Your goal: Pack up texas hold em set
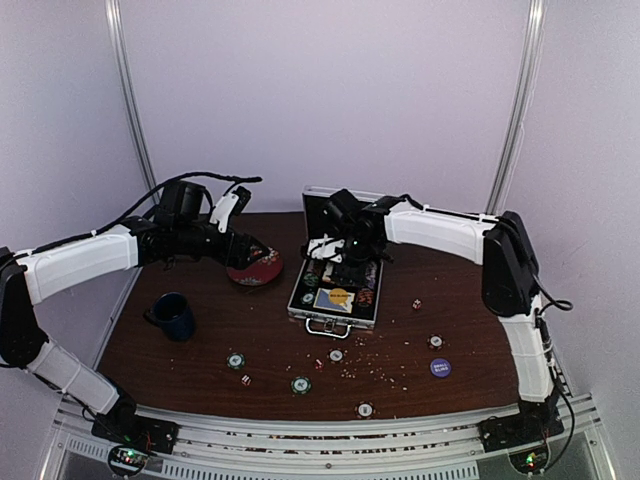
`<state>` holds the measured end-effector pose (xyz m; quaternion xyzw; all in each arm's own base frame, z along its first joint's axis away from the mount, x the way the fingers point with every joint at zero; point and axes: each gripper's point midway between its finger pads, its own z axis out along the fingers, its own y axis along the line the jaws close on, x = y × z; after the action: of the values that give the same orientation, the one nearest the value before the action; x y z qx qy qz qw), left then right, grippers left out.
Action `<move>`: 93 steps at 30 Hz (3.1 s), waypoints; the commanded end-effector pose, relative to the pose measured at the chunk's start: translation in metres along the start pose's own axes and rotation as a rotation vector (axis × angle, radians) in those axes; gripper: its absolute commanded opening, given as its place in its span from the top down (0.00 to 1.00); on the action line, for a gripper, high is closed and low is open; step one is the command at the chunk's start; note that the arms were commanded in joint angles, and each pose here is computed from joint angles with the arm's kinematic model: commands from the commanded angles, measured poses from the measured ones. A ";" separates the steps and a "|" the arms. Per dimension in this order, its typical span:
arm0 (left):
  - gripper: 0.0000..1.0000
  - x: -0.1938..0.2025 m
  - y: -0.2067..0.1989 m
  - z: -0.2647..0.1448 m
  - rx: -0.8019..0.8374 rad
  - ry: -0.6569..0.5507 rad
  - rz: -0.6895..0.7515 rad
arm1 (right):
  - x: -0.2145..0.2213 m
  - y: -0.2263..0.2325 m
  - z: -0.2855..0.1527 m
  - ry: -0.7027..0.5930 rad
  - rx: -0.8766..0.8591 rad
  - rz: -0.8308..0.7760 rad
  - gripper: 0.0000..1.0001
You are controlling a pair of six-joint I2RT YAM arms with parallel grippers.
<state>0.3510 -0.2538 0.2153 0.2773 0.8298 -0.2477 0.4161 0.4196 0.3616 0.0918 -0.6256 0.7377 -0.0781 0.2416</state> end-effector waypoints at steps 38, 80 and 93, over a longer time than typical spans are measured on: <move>0.17 -0.014 0.005 -0.004 -0.020 -0.034 0.009 | 0.256 0.192 -0.101 0.322 -0.340 -0.036 0.37; 0.17 -0.010 0.006 0.000 -0.018 -0.023 0.004 | 0.134 0.174 -0.012 0.145 -0.495 0.090 0.54; 0.17 -0.010 0.004 0.000 -0.008 -0.021 0.004 | 0.123 0.173 -0.010 0.123 -0.506 0.093 0.43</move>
<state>0.3514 -0.2509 0.2102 0.2741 0.8361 -0.2405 0.4098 0.2585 0.2744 0.0186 -0.6263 0.7737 0.0688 0.0666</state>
